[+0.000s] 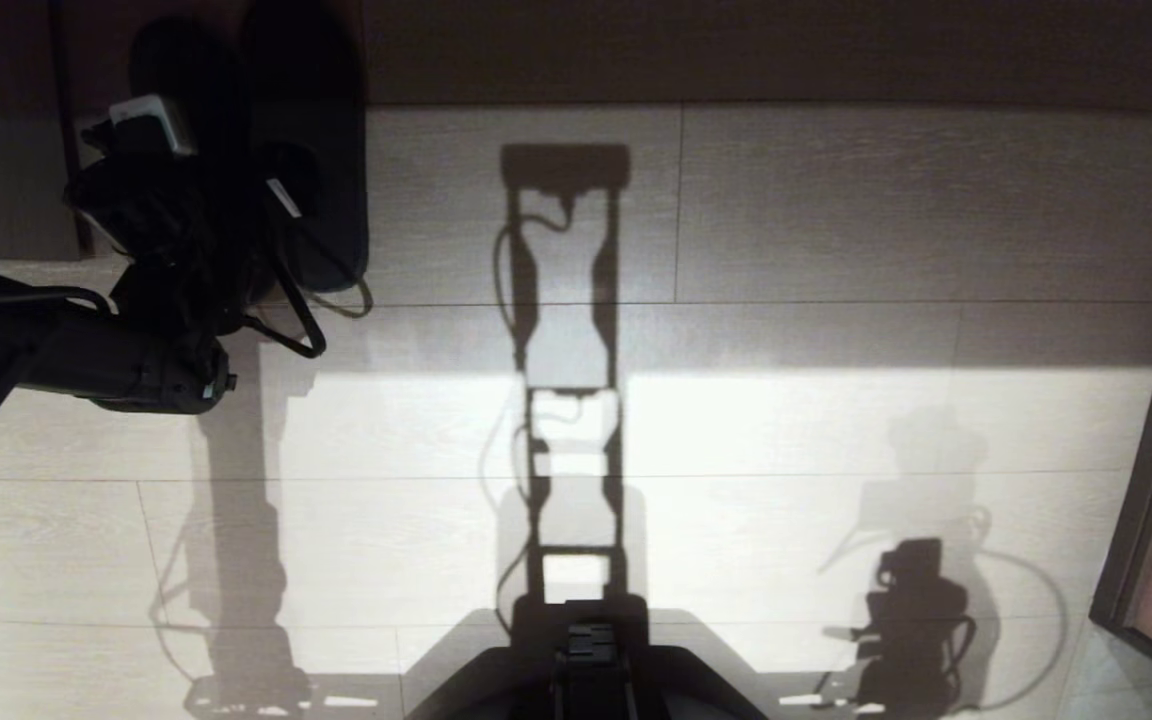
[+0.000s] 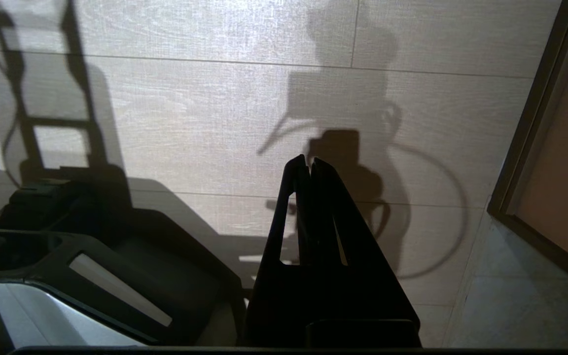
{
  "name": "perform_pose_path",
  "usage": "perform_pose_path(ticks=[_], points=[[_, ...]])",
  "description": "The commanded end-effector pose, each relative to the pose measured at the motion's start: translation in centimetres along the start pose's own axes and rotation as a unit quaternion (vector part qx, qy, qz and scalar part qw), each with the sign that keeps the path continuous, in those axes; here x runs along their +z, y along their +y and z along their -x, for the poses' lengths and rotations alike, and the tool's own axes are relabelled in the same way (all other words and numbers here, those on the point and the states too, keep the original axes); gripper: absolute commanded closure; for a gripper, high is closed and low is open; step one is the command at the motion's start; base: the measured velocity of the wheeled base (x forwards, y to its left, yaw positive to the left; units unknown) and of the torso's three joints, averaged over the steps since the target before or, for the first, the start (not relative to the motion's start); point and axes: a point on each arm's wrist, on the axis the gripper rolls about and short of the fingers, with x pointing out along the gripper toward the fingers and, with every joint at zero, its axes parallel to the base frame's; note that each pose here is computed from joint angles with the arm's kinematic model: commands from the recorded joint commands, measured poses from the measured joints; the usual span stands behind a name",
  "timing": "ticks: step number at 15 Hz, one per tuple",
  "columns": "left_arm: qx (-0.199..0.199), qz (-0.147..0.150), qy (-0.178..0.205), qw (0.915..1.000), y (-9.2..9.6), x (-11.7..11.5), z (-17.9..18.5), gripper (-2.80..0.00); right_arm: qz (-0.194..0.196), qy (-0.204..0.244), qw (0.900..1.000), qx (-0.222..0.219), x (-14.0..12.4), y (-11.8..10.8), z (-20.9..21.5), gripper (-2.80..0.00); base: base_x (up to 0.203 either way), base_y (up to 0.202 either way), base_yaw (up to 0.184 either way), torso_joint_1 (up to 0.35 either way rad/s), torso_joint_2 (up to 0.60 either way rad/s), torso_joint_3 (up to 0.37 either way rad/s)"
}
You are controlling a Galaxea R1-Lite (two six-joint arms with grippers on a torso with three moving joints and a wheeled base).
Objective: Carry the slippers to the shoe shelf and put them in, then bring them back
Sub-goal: Pick up the slippers on the floor
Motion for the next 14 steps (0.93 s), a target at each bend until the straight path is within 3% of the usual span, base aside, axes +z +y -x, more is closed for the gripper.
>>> perform_pose_path(ticks=[1, 7, 8, 14], points=[[0.0, 0.005, -0.015, 0.9999, -0.1, 0.5, -0.26, -2.8, 0.0, -0.001, 1.0, 0.0, 0.0, 0.0, 0.01, 0.0, 0.0, 0.0, 0.0, 0.0, 0.0, 0.0], [0.002, 0.003, -0.029, 0.9996, 0.06, 1.3, -0.39, -2.8, -0.001, -0.001, 1.0, 0.0, 0.0, 0.0, 0.01, 0.0, 0.0, 0.0, 0.0, 0.0, 0.0, 0.0], [0.001, 0.004, -0.031, 0.9995, 0.06, 1.35, -0.38, 0.0, 0.0, -0.001, 1.0, 0.0, 0.0, 0.0, 0.01, 0.0, 0.0, 0.0, 0.0, 0.0, 0.0, 0.0], [0.003, 0.003, -0.031, 0.9995, 0.2, 1.46, -0.28, 0.0, 0.0, -0.001, 1.0, 0.001, 0.0, 0.0, 0.01, 0.0, 0.0, 0.0, 0.0, 0.0, 0.0, 0.0]])
